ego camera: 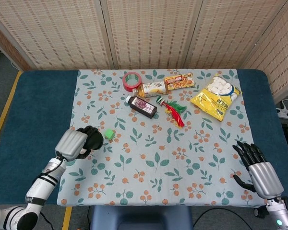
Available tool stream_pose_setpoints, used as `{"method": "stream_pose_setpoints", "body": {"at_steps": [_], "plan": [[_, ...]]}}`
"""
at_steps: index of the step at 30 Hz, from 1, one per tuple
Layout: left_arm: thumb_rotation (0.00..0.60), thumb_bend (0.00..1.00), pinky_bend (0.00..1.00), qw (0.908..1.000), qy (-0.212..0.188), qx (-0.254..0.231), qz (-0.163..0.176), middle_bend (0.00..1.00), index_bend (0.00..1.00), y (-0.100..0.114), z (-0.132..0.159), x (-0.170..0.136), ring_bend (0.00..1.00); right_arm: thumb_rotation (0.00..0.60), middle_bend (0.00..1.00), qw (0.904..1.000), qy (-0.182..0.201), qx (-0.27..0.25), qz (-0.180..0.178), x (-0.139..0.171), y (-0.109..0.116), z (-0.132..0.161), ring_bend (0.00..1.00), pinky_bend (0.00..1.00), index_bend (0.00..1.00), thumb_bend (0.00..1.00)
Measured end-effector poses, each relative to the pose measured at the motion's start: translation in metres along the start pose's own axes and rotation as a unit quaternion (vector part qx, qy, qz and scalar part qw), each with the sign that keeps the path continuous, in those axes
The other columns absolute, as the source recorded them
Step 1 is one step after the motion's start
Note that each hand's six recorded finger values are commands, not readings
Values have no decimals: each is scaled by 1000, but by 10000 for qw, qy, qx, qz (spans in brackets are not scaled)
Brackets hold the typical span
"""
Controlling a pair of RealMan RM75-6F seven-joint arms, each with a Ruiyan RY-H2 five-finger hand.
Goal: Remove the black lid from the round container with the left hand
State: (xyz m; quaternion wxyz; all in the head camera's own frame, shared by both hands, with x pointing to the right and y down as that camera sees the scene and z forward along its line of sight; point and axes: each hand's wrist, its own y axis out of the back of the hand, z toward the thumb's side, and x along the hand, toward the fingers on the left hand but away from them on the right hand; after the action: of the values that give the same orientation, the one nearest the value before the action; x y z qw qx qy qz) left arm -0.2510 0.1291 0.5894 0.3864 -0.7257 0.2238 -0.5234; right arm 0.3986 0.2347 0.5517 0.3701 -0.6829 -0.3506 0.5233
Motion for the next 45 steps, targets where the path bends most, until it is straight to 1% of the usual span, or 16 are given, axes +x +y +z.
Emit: {"method": "stream_pose_setpoints", "body": {"at_steps": [3, 5, 7, 12, 14, 17, 19, 22, 25, 27, 30, 34, 36, 38, 42, 45], "plan": [[600, 763, 907, 9981, -502, 180, 305, 808, 708, 11, 20, -2, 697, 600, 0, 10000, 10, 37, 63, -2, -4, 1, 0, 0, 0, 176], [600, 761, 907, 9969, -665, 317, 279, 807, 709, 5, 24, 1, 697, 600, 0, 9999, 12, 57, 93, -2, -5, 2, 0, 0, 0, 176], [600, 758, 906, 9972, -629, 384, 145, 808, 710, -7, 19, 6, 697, 600, 0, 9999, 18, 59, 116, -2, -6, 3, 0, 0, 0, 176], [600, 757, 906, 9984, 279, 229, -425, 808, 710, -46, -38, 24, 697, 600, 0, 10000, 4, 48, 68, -1, -4, 2, 0, 0, 0, 175], [600, 757, 906, 9966, 603, 36, -555, 807, 711, -53, -55, 25, 697, 600, 0, 10000, -3, 35, 48, -1, -3, 2, 0, 0, 0, 175], [600, 757, 906, 9961, 698, -199, -507, 808, 711, -49, -59, 23, 697, 600, 0, 10000, 2, 25, 20, 0, -1, 2, 0, 0, 0, 175], [600, 757, 905, 9974, 557, -269, -358, 808, 711, -39, -53, 21, 697, 600, 0, 10000, 4, 21, -4, 1, 0, 2, 0, 0, 0, 175], [600, 757, 905, 9995, 52, -295, 19, 808, 711, -13, -28, 14, 697, 600, 0, 10000, -11, 20, -21, 1, 0, 1, 0, 0, 0, 175], [600, 755, 905, 9968, -590, -420, 334, 807, 709, 12, 6, -1, 697, 600, 0, 10000, -26, 37, 2, 0, -1, 0, 0, 0, 0, 175], [600, 754, 905, 9929, -953, -614, 371, 807, 708, 22, 27, -11, 697, 600, 0, 10000, -31, 43, 37, -1, -3, 0, 0, 0, 0, 175], [600, 753, 902, 9908, -1111, -743, 218, 809, 708, 19, 35, -14, 697, 600, 0, 9999, -31, 75, 73, -4, -5, 1, 0, 0, 0, 175], [600, 752, 899, 9964, -715, -428, -150, 810, 706, -7, 9, 3, 697, 600, 0, 9999, -25, 94, 101, -5, -7, 1, 0, 0, 0, 175], [600, 752, 896, 9981, -324, -180, -496, 809, 705, -32, -17, 17, 697, 600, 0, 9999, -23, 110, 116, -5, -8, 2, 0, 0, 0, 175], [600, 753, 895, 9978, -43, 64, -666, 809, 704, -48, -36, 26, 697, 600, 0, 9999, -34, 107, 115, -5, -8, 2, 0, 0, 0, 175], [600, 753, 895, 9950, 341, 708, -612, 810, 705, -58, -63, 37, 696, 600, 0, 9999, -69, 98, 68, -5, -6, 0, 0, 0, 0, 175], [600, 753, 895, 9943, 343, 817, -592, 809, 703, -58, -59, 34, 697, 600, 0, 9999, -47, 102, 83, -6, -7, 1, 0, 0, 0, 175]]}}
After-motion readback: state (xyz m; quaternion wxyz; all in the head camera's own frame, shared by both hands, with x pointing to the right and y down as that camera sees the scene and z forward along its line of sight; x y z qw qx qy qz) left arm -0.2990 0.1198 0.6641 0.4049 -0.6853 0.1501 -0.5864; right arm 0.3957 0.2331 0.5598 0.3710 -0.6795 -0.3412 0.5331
